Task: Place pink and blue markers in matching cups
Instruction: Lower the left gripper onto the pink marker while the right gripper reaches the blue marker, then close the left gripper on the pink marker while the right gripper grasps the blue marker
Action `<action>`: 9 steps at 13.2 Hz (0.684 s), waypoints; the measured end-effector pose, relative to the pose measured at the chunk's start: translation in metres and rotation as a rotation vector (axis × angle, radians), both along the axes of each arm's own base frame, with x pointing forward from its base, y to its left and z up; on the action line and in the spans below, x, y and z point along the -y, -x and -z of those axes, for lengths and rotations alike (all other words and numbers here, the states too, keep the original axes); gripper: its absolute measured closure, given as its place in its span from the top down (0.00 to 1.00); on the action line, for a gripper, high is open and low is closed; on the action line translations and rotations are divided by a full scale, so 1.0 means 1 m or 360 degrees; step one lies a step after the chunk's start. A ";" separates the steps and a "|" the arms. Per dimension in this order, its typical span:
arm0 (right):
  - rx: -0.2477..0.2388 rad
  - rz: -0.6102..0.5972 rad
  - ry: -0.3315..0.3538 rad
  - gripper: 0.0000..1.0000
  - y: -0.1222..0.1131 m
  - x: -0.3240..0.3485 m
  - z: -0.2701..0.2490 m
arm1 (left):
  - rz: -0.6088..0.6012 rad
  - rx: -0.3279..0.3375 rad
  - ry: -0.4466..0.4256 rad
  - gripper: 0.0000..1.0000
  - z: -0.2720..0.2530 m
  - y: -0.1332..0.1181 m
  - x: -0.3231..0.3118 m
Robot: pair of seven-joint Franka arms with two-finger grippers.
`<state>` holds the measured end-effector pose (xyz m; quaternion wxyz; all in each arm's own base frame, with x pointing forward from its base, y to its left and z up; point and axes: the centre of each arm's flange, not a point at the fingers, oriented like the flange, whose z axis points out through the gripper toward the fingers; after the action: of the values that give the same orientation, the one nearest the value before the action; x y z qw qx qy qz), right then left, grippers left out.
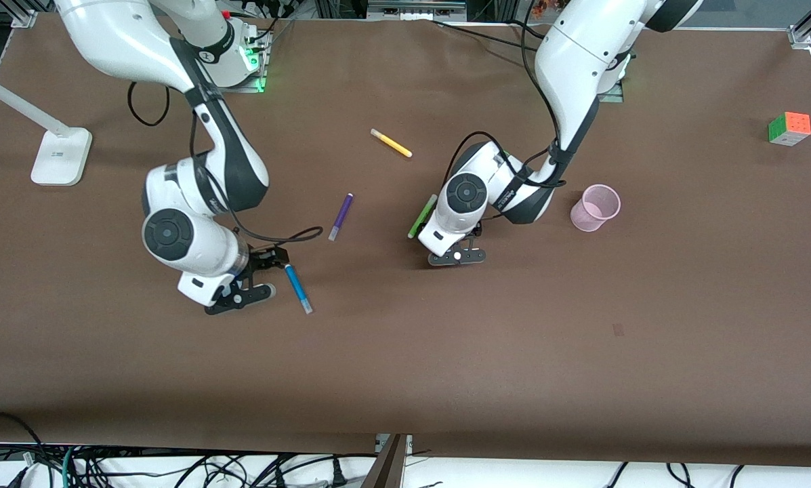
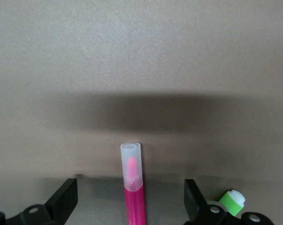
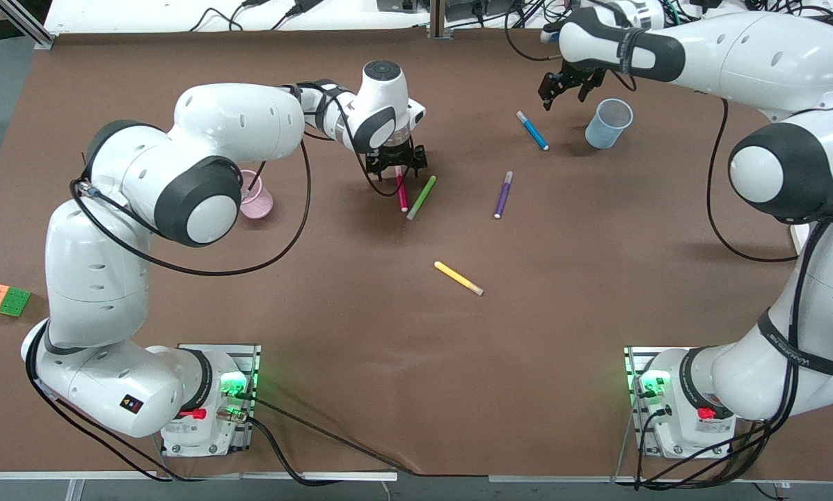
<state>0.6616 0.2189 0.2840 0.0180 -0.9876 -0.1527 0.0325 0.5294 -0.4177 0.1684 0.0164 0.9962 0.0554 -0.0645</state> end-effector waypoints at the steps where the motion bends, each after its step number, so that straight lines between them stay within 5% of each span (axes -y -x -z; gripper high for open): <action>1: 0.0028 0.0002 -0.0010 1.00 -0.003 -0.001 0.010 | -0.0004 0.0000 -0.0001 1.00 0.000 0.000 0.000; 4: 0.0105 -0.0005 -0.0039 1.00 -0.009 -0.009 0.041 | -0.0008 0.0002 -0.0003 0.86 0.001 -0.001 -0.001; 9: 0.0158 -0.0070 -0.0065 1.00 0.000 -0.041 0.080 | -0.0022 0.0021 -0.0002 0.28 -0.006 -0.007 -0.004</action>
<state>0.6620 0.2603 0.2045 0.0299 -0.9838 -0.1759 -0.0192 0.5365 -0.4139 0.1742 0.0167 0.9963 0.0621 -0.0577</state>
